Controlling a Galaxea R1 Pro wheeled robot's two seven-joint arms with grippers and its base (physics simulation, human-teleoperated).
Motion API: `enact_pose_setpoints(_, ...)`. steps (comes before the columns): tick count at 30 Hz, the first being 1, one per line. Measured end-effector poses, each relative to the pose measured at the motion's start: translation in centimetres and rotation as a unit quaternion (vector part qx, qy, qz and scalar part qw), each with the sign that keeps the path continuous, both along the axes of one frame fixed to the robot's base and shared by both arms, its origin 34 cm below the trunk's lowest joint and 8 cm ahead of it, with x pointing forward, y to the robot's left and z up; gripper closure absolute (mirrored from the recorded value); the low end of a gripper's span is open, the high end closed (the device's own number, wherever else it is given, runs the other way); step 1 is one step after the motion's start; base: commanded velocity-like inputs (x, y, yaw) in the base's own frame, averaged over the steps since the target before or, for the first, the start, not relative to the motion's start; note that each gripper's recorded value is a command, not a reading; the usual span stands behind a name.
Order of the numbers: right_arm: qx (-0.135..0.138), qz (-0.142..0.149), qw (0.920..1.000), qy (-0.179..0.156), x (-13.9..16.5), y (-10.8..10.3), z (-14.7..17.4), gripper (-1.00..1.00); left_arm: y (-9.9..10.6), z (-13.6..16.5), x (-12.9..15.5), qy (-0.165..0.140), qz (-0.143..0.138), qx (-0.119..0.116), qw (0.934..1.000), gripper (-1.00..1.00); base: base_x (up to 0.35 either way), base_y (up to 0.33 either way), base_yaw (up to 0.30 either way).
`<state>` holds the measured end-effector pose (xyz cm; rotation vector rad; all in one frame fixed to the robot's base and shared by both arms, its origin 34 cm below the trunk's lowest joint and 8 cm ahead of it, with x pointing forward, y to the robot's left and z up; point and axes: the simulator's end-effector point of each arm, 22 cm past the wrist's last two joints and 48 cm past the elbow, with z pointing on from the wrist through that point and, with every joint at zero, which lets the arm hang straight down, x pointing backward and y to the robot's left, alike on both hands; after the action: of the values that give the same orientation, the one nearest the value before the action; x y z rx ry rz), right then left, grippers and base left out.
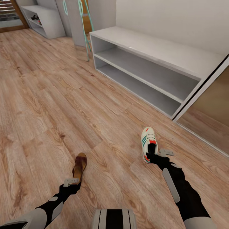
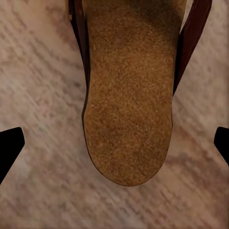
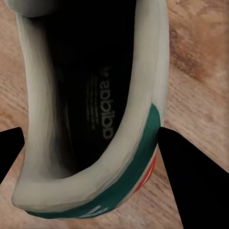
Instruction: Pick up the two gym shoes and the two sandals from the corridor floor and place them onto the hallstand (shoe rack) in the corridor, making sure they are on the rack and not on the floor. Arrange them so the two gym shoes are next to each other and the two sandals are next to each other.
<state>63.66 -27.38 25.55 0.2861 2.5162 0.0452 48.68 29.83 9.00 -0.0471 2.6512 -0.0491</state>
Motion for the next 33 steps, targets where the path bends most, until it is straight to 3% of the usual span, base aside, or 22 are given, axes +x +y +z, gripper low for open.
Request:
enact_pose_setpoints(13, 0.001, 0.000, 0.9994, 0.033, -1.8, 0.1, -3.7, 1.00, 0.0, -2.7, -2.8, 0.033, 0.000, 0.000, 0.9995, -1.00, 0.000, 0.000, 0.000)
enact_pose_setpoints(33, 0.001, 0.000, 0.9988, 0.048, -2.6, 0.1, -5.4, 1.00, 0.0, -3.9, -4.1, 0.048, 0.000, 0.000, 0.9988, -1.00, 0.001, 0.000, 0.000)
